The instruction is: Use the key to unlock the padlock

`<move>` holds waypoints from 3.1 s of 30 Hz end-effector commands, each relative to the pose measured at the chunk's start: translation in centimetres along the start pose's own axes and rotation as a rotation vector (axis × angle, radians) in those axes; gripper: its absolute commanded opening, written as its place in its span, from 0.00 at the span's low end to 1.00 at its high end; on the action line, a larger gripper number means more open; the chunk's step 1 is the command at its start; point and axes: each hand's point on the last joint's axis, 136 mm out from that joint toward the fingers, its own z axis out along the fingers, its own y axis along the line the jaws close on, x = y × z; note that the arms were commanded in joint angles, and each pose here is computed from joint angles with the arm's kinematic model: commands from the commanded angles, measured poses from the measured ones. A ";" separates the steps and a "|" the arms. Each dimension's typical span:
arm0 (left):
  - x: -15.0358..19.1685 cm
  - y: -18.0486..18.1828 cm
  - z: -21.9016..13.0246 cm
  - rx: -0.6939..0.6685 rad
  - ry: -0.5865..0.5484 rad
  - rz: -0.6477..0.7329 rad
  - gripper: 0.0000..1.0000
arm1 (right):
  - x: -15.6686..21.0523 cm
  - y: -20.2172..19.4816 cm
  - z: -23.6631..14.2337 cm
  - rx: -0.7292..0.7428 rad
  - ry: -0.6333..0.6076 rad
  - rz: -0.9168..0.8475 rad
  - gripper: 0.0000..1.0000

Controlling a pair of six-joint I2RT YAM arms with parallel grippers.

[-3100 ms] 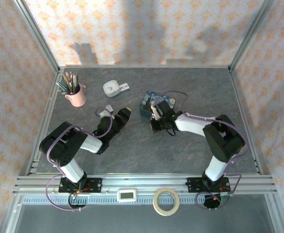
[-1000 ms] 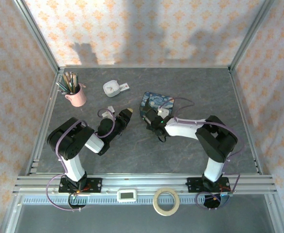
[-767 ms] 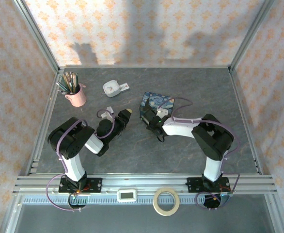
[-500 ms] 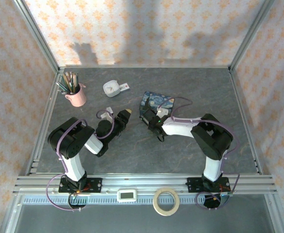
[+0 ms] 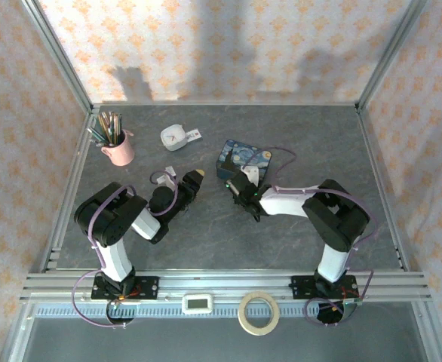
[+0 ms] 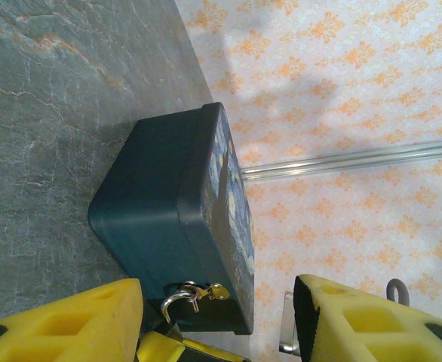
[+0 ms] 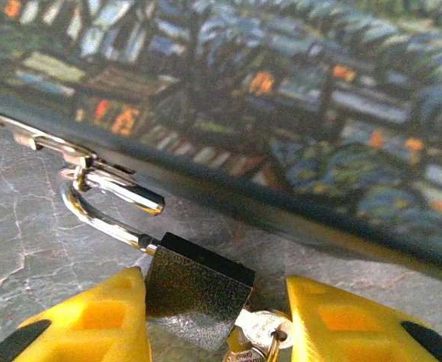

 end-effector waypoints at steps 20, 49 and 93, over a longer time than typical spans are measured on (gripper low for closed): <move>0.6 -0.9 0.0 0.059 0.039 -0.003 0.52 | -5.5 3.3 -0.6 -0.160 -0.168 -0.127 0.23; -3.4 -0.4 -1.4 -0.043 -0.058 0.102 0.51 | 2.8 5.2 -5.3 -0.471 0.137 -0.052 0.23; -23.3 -0.7 -16.9 -0.920 -0.858 1.026 0.95 | -11.5 -27.0 -4.7 0.366 -0.621 0.310 0.98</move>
